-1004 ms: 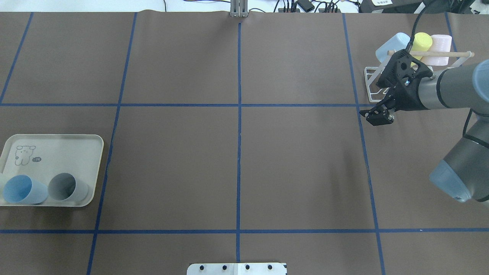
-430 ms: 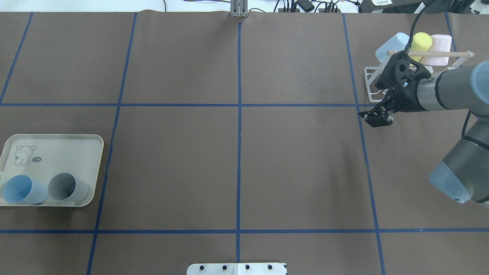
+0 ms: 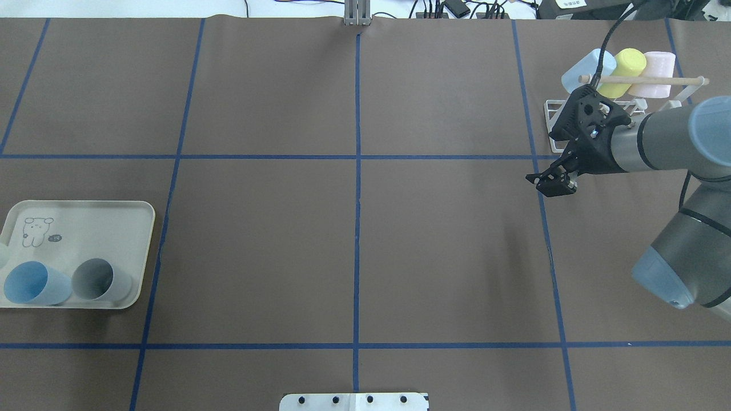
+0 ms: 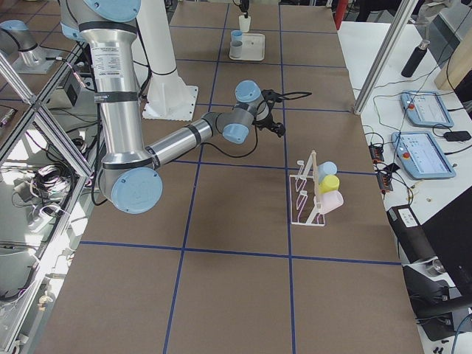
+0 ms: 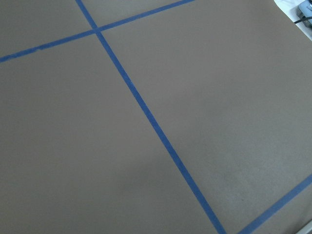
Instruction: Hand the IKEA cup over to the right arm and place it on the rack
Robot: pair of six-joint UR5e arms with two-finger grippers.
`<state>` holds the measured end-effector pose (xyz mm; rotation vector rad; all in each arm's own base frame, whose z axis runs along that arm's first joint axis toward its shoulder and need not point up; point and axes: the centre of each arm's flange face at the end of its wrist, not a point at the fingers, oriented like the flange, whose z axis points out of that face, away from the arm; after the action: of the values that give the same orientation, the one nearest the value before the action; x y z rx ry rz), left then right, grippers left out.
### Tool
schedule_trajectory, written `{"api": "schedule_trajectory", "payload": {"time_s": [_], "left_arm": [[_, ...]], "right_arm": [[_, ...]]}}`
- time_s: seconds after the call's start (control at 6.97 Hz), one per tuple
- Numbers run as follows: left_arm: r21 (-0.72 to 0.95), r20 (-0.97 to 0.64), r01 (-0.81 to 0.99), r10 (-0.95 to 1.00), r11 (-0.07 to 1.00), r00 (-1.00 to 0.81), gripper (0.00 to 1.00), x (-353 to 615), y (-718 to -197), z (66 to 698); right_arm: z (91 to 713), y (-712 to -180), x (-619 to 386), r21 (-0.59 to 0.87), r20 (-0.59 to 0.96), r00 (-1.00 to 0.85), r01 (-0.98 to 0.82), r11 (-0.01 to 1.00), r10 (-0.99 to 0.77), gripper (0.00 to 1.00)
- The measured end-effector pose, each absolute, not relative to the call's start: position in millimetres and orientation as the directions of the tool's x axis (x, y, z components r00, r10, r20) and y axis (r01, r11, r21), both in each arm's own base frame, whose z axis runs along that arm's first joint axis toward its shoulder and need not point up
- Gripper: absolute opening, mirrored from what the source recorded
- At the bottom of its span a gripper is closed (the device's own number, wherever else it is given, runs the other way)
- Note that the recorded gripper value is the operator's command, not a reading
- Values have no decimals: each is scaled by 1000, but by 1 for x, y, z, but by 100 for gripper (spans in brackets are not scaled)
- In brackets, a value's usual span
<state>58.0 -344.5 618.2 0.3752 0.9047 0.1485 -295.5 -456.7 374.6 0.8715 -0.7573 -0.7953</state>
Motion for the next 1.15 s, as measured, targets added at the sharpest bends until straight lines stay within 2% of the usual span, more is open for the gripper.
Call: {"api": "schedule_trajectory", "payload": {"time_s": [0.43, 0.72, 1.15], "left_arm": [[279, -810, 146, 150, 949, 568, 0, 46, -422, 511], [106, -915, 229, 5, 968, 403, 0, 62, -458, 428], [-41, -976, 179, -78, 983, 205, 0, 110, -474, 342]], "right_arm": [[342, -449, -335, 876, 291, 448, 230, 423, -846, 100], [314, -441, -373, 888, 302, 432, 198, 416, -850, 100], [269, -414, -428, 924, 264, 406, 154, 350, -875, 100]]}}
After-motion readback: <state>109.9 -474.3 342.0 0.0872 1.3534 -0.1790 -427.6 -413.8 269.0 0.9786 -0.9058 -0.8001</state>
